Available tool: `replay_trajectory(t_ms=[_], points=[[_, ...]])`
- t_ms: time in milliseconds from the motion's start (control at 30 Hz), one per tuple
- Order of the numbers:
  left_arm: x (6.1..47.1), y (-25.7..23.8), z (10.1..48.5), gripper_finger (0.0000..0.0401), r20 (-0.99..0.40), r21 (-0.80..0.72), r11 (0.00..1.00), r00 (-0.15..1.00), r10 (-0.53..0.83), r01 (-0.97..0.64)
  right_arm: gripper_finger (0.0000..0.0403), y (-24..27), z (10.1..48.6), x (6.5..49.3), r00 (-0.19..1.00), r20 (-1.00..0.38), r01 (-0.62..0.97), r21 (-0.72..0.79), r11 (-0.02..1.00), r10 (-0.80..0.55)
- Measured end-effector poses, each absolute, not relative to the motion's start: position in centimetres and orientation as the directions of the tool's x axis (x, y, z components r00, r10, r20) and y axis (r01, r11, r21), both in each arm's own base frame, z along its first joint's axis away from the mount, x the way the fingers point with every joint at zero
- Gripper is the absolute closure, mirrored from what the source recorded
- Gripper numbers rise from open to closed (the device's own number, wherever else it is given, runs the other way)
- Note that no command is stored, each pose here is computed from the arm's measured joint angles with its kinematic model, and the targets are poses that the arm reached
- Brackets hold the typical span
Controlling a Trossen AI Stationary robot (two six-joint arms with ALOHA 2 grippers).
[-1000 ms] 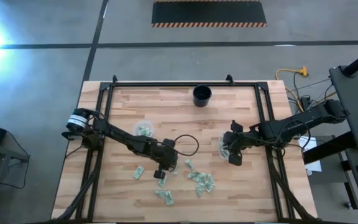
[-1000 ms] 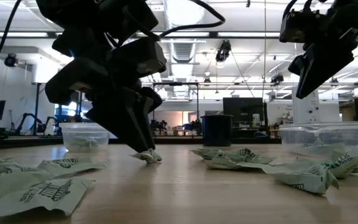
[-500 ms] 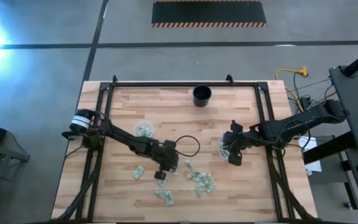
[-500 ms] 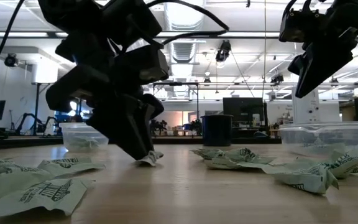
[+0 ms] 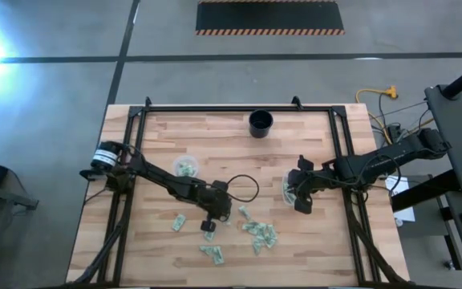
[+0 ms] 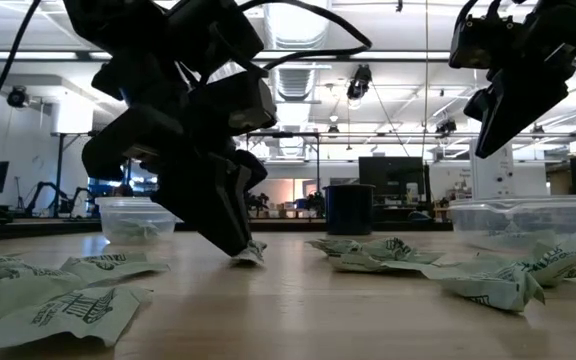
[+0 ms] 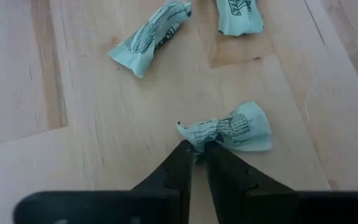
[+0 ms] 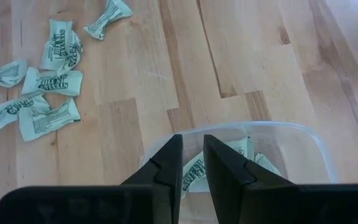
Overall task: Pick and place items into bin
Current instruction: Put the white sweetener packet into the left transparent bin
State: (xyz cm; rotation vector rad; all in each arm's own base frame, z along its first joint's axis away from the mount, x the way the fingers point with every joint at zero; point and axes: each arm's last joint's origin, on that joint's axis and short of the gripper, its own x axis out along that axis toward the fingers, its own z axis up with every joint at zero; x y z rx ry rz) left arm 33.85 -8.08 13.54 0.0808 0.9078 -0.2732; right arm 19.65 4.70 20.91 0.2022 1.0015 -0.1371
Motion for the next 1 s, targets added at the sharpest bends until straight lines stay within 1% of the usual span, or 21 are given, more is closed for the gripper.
replay_trajectory(t_ms=[100,267,400,600,700,900,1000], points=[[33.8,-8.1,13.8,0.0396,-0.782,-0.048,0.962,0.589,-0.204,0.269,0.0346,4.7,20.9,19.6,0.533,-0.846,0.207,0.105,0.973,-0.021],[33.7,-8.0,14.7,0.0399,-0.769,-0.034,0.966,0.610,-0.190,0.257,0.0346,4.7,20.9,19.6,0.533,-0.846,0.203,0.103,0.974,-0.022],[33.5,-7.8,16.6,0.0400,-0.744,0.000,0.973,0.650,-0.155,0.231,0.0346,4.7,20.9,19.7,0.533,-0.846,0.201,0.101,0.974,-0.022],[31.8,-6.7,19.9,0.0400,-0.725,0.130,0.986,0.688,0.021,0.107,0.0346,4.7,20.9,19.7,0.535,-0.845,0.200,0.102,0.974,-0.021],[30.2,-5.8,21.7,0.0401,-0.730,0.201,0.979,0.673,0.121,0.042,0.0346,4.7,20.9,19.7,0.536,-0.844,0.201,0.103,0.974,-0.022],[26.3,-3.5,24.5,0.0401,-0.745,0.314,0.942,0.585,0.322,-0.119,0.0346,4.7,21.0,19.7,0.543,-0.840,0.200,0.105,0.974,-0.021],[24.3,-2.4,24.9,0.0401,-0.761,0.336,0.925,0.528,0.377,-0.177,0.0346,4.7,21.0,19.9,0.554,-0.832,0.196,0.109,0.975,-0.019]])
